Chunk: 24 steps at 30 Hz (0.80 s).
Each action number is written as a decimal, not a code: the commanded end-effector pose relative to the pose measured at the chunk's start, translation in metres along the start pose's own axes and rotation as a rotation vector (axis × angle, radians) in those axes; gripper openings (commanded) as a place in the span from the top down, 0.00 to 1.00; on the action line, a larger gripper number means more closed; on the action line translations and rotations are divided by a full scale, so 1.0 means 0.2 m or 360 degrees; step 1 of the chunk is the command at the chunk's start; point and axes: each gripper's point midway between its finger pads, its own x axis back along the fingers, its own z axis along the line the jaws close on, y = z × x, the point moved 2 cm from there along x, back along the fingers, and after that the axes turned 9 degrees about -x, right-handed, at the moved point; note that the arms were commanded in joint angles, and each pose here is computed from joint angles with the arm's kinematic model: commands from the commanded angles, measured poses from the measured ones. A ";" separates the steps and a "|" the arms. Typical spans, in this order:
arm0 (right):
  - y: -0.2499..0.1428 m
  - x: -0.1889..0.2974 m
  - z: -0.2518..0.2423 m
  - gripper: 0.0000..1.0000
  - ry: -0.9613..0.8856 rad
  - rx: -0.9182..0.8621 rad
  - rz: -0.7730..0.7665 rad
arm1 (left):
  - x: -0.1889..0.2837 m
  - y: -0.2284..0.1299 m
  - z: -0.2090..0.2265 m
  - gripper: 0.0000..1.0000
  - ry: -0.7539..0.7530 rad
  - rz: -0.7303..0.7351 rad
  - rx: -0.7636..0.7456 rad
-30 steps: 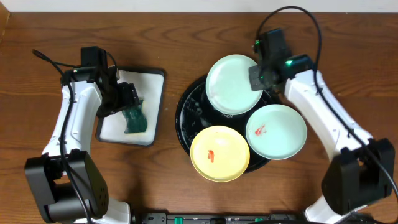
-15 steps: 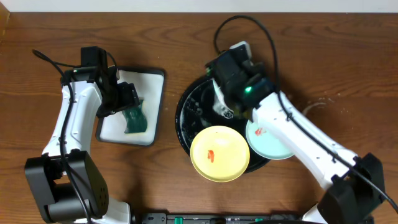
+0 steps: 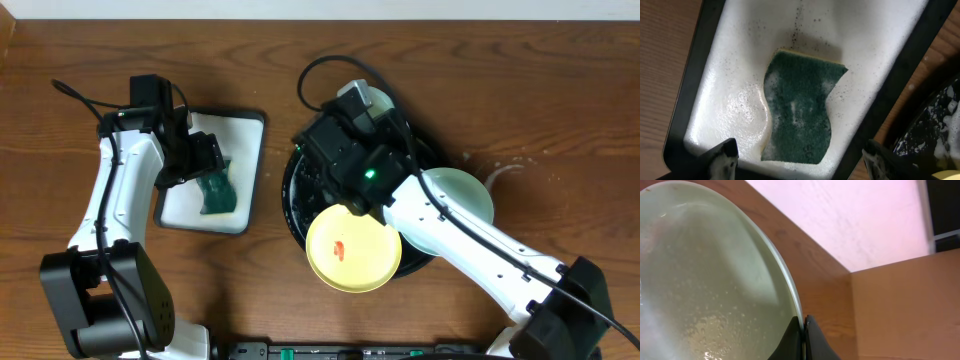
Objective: Clean dirty plates on tray and stack at the side
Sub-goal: 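Lift the scrubbed pale green plate with the right gripper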
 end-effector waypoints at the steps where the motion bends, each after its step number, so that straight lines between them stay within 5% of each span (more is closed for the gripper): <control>1: 0.04 0.06 -0.09 0.99 -0.0145 0.0048 -0.0066 | -0.01 -0.02 0.01 0.19 0.0016 0.0022 0.0003; 24: 0.05 0.10 -0.06 0.99 -0.0125 0.0116 -0.0097 | -0.01 -0.02 0.01 0.19 0.0016 0.0022 0.0003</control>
